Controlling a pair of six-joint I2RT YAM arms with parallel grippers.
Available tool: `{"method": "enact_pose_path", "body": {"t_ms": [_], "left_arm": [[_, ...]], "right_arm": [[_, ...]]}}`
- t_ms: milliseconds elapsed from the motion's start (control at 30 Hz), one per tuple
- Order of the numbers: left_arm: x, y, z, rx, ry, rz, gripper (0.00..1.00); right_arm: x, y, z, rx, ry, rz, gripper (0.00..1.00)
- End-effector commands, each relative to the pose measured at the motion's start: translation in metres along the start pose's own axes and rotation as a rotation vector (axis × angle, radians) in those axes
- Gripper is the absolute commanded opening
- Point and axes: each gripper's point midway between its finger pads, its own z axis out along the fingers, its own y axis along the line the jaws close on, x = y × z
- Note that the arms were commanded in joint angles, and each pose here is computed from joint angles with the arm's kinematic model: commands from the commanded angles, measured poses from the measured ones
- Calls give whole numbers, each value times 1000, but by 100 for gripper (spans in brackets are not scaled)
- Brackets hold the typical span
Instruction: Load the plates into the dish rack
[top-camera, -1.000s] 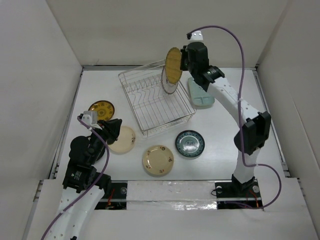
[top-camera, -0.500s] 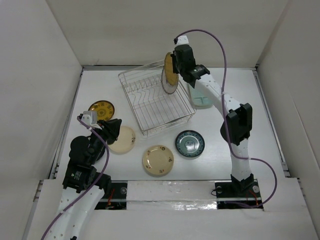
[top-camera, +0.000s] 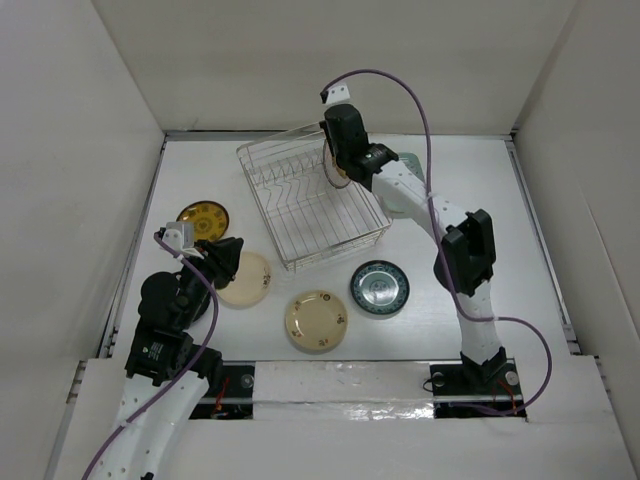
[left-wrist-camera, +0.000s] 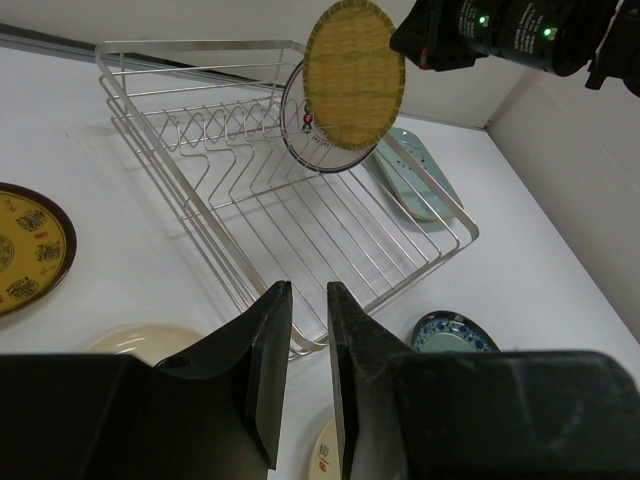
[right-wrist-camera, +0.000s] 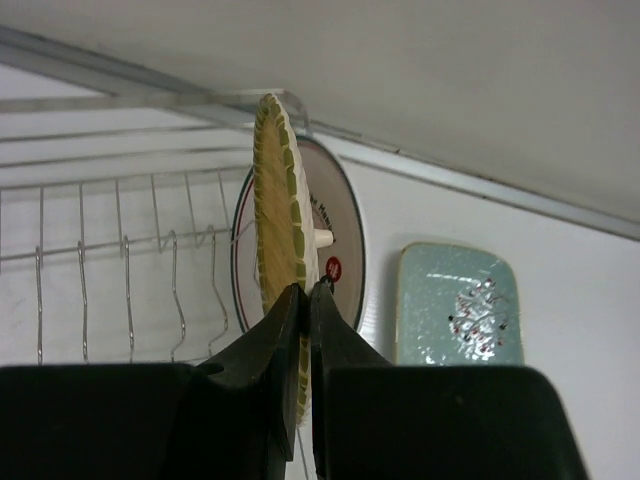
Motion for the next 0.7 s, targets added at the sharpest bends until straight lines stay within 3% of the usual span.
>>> {"method": "enact_pose_path", "body": {"t_ms": [0, 233, 667], "left_arm": [[-10, -5, 0, 20, -31, 14, 18], [-10, -6, 0, 22, -32, 15, 18], [-10, -6, 0, 22, -32, 15, 19]], "right_arm": [[-124, -47, -59, 112, -321, 127, 0], [-135, -46, -70, 128, -342, 90, 0], [-84, -1, -31, -4, -238, 126, 0]]}}
